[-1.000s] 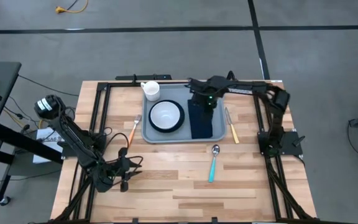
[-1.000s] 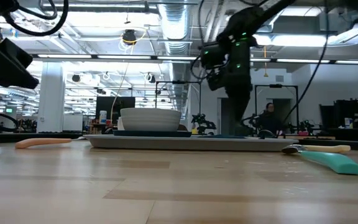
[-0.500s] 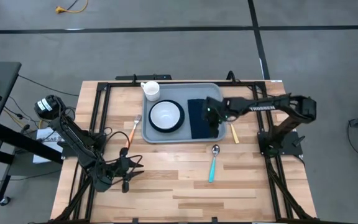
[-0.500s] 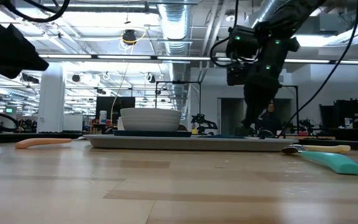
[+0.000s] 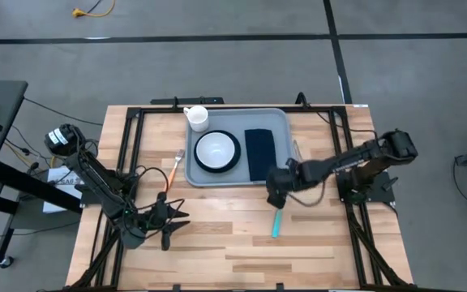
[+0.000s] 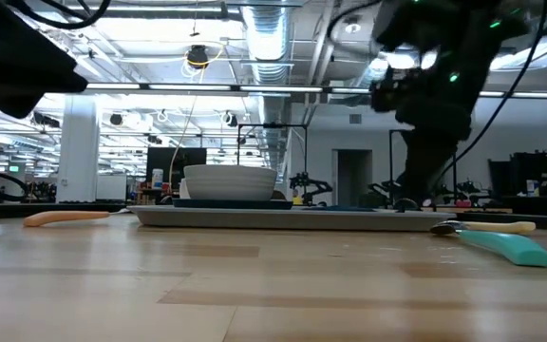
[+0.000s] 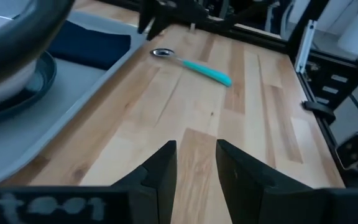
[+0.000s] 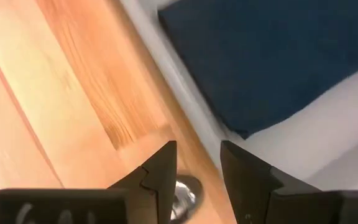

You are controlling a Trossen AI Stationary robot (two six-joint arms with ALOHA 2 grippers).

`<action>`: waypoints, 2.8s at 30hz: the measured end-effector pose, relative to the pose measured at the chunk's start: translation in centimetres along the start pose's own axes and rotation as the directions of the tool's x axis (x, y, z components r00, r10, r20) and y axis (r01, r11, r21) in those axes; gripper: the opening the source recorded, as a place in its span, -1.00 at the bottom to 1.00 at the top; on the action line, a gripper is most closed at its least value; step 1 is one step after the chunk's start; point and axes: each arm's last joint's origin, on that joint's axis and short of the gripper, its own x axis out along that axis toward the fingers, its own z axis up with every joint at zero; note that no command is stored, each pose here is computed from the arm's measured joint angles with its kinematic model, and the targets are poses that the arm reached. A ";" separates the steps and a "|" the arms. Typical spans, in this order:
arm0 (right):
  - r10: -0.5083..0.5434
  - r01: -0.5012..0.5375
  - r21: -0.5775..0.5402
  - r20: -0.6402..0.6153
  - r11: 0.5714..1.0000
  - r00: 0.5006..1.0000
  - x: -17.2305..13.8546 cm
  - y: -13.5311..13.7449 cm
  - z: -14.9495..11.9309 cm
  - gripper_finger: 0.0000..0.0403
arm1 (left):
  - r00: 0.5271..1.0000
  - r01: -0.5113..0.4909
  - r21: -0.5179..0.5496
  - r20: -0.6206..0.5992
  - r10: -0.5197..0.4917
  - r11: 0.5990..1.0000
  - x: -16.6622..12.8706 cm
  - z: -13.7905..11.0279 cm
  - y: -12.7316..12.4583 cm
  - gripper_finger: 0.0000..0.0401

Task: Set up tray
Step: Put the orange fork on the blue napkin on the gray tray

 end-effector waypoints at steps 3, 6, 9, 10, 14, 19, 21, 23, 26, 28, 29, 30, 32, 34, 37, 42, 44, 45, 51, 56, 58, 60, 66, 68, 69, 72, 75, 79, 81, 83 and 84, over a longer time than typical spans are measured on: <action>-0.081 0.071 0.076 0.124 0.995 0.989 -0.9 1.9 -1.0 -0.42 | 1.000 -0.008 0.000 0.000 0.008 1.000 0.2 0.1 0.1 -0.50; -0.170 0.121 0.177 0.290 0.977 0.942 -1.9 3.7 -2.1 -0.42 | 1.000 -0.017 -0.002 0.003 0.017 1.000 0.4 0.2 0.2 -0.50; -0.259 0.142 0.277 0.454 0.950 0.853 -2.9 4.9 -3.2 -0.42 | 0.999 -0.037 -0.008 0.008 0.037 0.999 0.7 0.4 0.5 -0.50; -0.288 0.144 0.307 0.501 0.941 0.816 -3.2 5.2 -3.5 -0.42 | 0.999 -0.043 -0.011 0.010 0.043 0.999 0.8 0.4 0.6 -0.50; -0.402 0.138 0.414 0.662 0.900 0.633 -4.4 5.6 -4.4 -0.42 | 0.997 -0.067 -0.099 0.017 0.069 0.993 1.3 0.7 0.9 -0.50; -0.448 0.084 0.470 0.751 0.879 0.486 -5.2 6.1 -5.1 -0.42 | 0.997 -0.071 -0.219 0.020 0.077 0.973 1.4 0.8 1.0 -0.50; -0.447 0.076 0.467 0.768 0.881 0.459 -5.4 6.3 -5.3 -0.42 | 0.997 -0.070 -0.240 0.020 0.077 0.968 1.4 0.8 1.0 -0.50; -0.438 0.072 0.458 0.777 0.886 0.452 -5.6 6.5 -5.6 -0.42 | 0.997 -0.068 -0.255 0.018 0.075 0.965 1.4 0.8 1.0 -0.50; -0.414 0.079 0.427 0.789 0.901 0.454 -5.8 6.9 -6.2 -0.42 | 0.996 -0.081 -0.244 0.010 0.086 0.966 1.6 0.4 1.0 -0.50; -0.395 0.075 0.408 0.797 0.910 0.458 -5.5 6.9 -7.0 -0.42 | 0.994 -0.107 -0.241 0.009 0.113 0.965 2.0 0.1 1.2 -0.50; -0.385 0.075 0.397 0.800 0.915 0.460 -5.2 6.9 -7.5 -0.42 | 0.992 -0.125 -0.254 0.004 0.130 0.959 2.3 -0.1 1.4 -0.50; -0.378 0.077 0.387 0.806 0.919 0.456 -5.0 6.8 -7.9 -0.42 | 0.989 -0.148 -0.267 -0.010 0.150 0.952 2.6 -0.4 1.6 -0.50; -0.375 0.083 0.379 0.818 0.922 0.436 -4.4 6.5 -8.7 -0.42 | 0.981 -0.193 -0.312 -0.040 0.191 0.930 3.1 -0.7 2.3 -0.50; -0.383 0.099 0.378 0.818 0.920 0.429 -3.9 6.0 -9.1 -0.42 | 0.971 -0.240 -0.350 -0.073 0.229 0.905 3.6 -0.9 3.0 -0.50; -0.401 0.099 0.400 0.809 0.911 0.429 -3.2 5.3 -9.2 -0.42 | 0.948 -0.317 -0.373 -0.112 0.297 0.872 4.3 -0.7 4.2 -0.50; -0.419 0.093 0.424 0.792 0.901 0.445 -2.4 4.5 -9.3 -0.42 | 0.917 -0.398 -0.322 -0.174 0.360 0.859 5.2 1.1 4.4 -0.50; -0.416 0.092 0.423 0.789 0.902 0.453 -2.4 4.5 -9.3 -0.42 | 0.899 -0.431 -0.259 -0.210 0.385 0.864 5.4 2.2 4.0 -0.50; -0.415 0.094 0.421 0.788 0.902 0.454 -2.3 4.5 -9.4 -0.42 | 0.888 -0.449 -0.228 -0.225 0.402 0.864 5.4 2.9 3.8 -0.50; -0.414 0.098 0.418 0.788 0.903 0.456 -2.3 4.5 -9.4 -0.42 | 0.790 -0.589 -0.056 -0.252 0.559 0.806 3.9 7.2 2.7 -0.50; -0.414 0.098 0.418 0.788 0.903 0.456 -2.3 4.5 -9.4 -0.42 | 0.684 -0.694 0.042 -0.271 0.677 0.718 2.3 8.5 3.5 -0.50; -0.414 0.099 0.418 0.788 0.903 0.456 -2.3 4.5 -9.4 -0.42 | 0.645 -0.726 0.054 -0.293 0.706 0.686 2.0 8.0 4.2 -0.50; -0.414 0.099 0.418 0.788 0.903 0.456 -2.3 4.5 -9.4 -0.42 | 0.602 -0.755 0.062 -0.328 0.728 0.653 1.8 7.2 5.0 -0.50; -0.414 0.098 0.418 0.788 0.903 0.456 -2.3 4.5 -9.4 -0.42 | 0.506 -0.811 0.062 -0.425 0.751 0.581 1.6 4.8 6.9 -0.50; -0.414 0.098 0.418 0.788 0.903 0.456 -2.3 4.5 -9.4 -0.42 | 0.491 -0.823 0.053 -0.435 0.755 0.565 1.6 4.2 7.5 -0.49; -0.414 0.098 0.418 0.788 0.903 0.456 -2.3 4.5 -9.4 -0.42 | 0.484 -0.828 0.052 -0.438 0.757 0.559 1.6 3.9 7.7 -0.47; -0.414 0.097 0.418 0.788 0.903 0.456 -2.3 4.5 -9.4 -0.42 | 0.486 -0.832 0.030 -0.443 0.753 0.554 1.9 3.3 8.2 -0.43; -0.414 0.097 0.418 0.788 0.903 0.456 -2.3 4.5 -9.4 -0.42 | 0.511 -0.816 0.012 -0.453 0.730 0.579 2.5 2.9 8.5 -0.36; -0.414 0.096 0.419 0.788 0.903 0.456 -2.3 4.5 -9.4 -0.42 | 0.535 -0.792 0.010 -0.469 0.702 0.610 3.3 2.8 8.8 -0.25; -0.414 0.095 0.419 0.788 0.903 0.456 -2.3 4.5 -9.4 -0.42 | 0.532 -0.796 0.007 -0.471 0.704 0.606 3.5 2.9 9.0 -0.20; -0.414 0.095 0.419 0.788 0.903 0.456 -2.3 4.5 -9.4 -0.42 | 0.517 -0.806 0.002 -0.485 0.706 0.592 3.7 3.0 9.3 -0.15; -0.414 0.095 0.419 0.788 0.903 0.456 -2.3 4.5 -9.4 -0.42 | 0.508 -0.811 0.001 -0.497 0.703 0.586 3.7 3.1 9.5 -0.13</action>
